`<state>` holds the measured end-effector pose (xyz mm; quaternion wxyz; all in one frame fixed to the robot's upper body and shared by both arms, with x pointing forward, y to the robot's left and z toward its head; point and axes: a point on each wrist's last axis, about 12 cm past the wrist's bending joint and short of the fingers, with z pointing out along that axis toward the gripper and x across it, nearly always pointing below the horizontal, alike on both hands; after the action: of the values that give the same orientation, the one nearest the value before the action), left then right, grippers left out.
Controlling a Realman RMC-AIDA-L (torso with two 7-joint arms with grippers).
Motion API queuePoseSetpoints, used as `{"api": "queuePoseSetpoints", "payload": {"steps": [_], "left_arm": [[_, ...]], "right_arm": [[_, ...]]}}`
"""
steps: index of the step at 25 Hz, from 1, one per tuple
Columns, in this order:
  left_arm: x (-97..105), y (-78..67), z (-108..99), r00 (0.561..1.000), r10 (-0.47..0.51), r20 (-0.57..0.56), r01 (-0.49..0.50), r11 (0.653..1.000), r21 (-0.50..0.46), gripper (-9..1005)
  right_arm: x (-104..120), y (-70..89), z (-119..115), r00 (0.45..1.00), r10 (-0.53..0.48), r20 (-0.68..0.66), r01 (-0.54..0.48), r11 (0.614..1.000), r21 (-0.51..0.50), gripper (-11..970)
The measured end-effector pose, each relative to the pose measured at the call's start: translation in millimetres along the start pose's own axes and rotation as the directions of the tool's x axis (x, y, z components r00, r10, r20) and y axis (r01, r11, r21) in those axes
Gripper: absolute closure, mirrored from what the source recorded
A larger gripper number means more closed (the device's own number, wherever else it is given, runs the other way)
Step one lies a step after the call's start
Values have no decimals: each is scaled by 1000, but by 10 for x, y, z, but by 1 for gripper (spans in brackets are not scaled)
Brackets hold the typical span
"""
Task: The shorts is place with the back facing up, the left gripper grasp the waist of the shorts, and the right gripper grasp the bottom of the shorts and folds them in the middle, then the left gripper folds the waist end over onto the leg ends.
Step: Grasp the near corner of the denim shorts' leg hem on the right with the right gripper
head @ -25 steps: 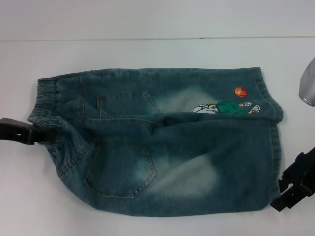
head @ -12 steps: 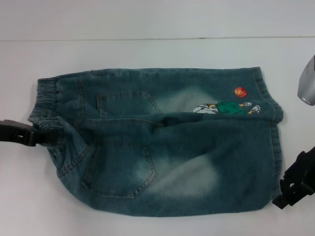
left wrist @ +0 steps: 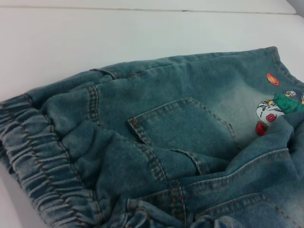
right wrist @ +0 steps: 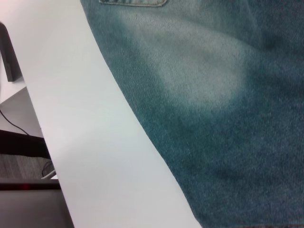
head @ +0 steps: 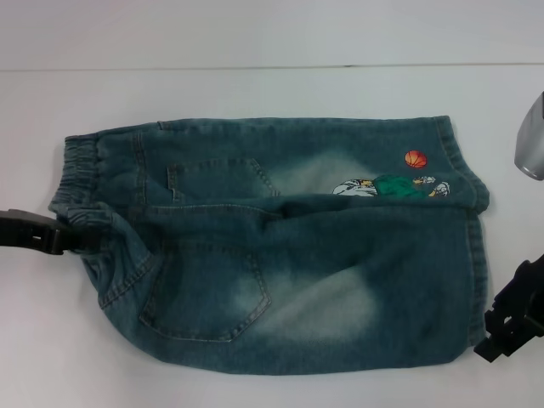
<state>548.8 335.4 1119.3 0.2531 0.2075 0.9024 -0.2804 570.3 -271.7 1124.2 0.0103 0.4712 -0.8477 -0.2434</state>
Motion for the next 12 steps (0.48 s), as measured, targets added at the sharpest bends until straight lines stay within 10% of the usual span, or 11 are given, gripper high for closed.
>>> {"api": "queuePoseSetpoints", "payload": {"steps": [12], "left_arm": [[-2,-4,19,1000,5,-7,-5,1000,1,923]], "right_arm": [[6,5,-11,1000,2,-10,-2,1000,-3,483]]}}
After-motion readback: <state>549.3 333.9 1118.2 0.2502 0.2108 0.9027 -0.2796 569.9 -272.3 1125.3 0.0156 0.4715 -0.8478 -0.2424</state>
